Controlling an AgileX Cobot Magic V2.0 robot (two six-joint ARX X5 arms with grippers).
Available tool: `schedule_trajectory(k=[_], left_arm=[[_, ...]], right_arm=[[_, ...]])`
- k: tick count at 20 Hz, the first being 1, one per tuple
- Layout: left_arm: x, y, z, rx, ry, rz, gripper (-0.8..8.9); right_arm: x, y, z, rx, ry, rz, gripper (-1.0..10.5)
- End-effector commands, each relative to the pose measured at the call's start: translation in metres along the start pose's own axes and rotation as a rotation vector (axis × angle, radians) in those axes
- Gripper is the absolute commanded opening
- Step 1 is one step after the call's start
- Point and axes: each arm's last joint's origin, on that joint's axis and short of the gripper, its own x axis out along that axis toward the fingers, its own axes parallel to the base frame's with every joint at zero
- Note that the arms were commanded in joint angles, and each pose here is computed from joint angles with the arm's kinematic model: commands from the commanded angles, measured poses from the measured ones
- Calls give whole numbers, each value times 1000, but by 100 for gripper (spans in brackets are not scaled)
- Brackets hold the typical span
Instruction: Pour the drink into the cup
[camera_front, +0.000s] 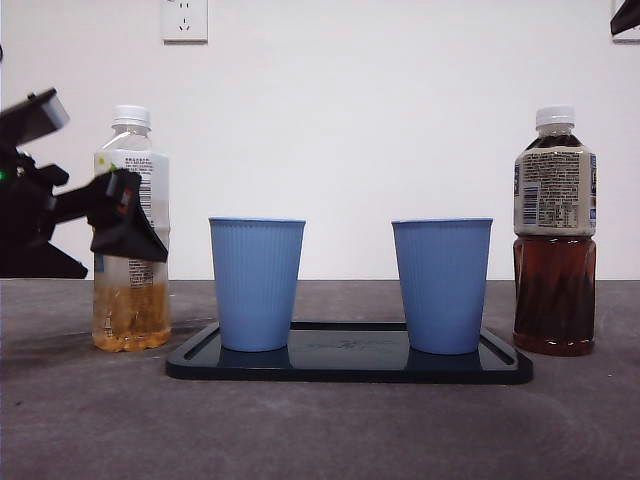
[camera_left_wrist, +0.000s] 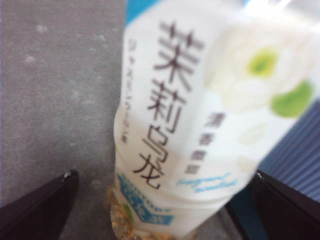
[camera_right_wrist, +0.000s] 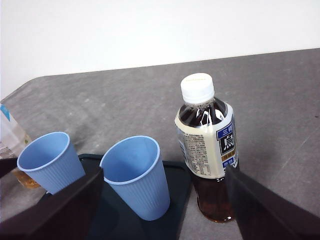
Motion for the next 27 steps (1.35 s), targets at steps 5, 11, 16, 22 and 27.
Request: schedule_trajectory(k=[5,11,16,22,27], left_arm=[[14,2,-6,18,-49,-3,657],[21,4,-10,20,-64,-4,627],[22,4,-10,23,-80,-5,435],[22,4,-10,23,-80,-5,265],[18,3,-4,27,-97,-6,240]], right_arm=[[-2,2,5,-12,-19,13,387],[-2,2,5,-15,-19,13,387],[-2,2,5,-26,-17,13,387],[-2,2,5,-26,-11,11,387],[-2,2,4,-26,-1,8,387]])
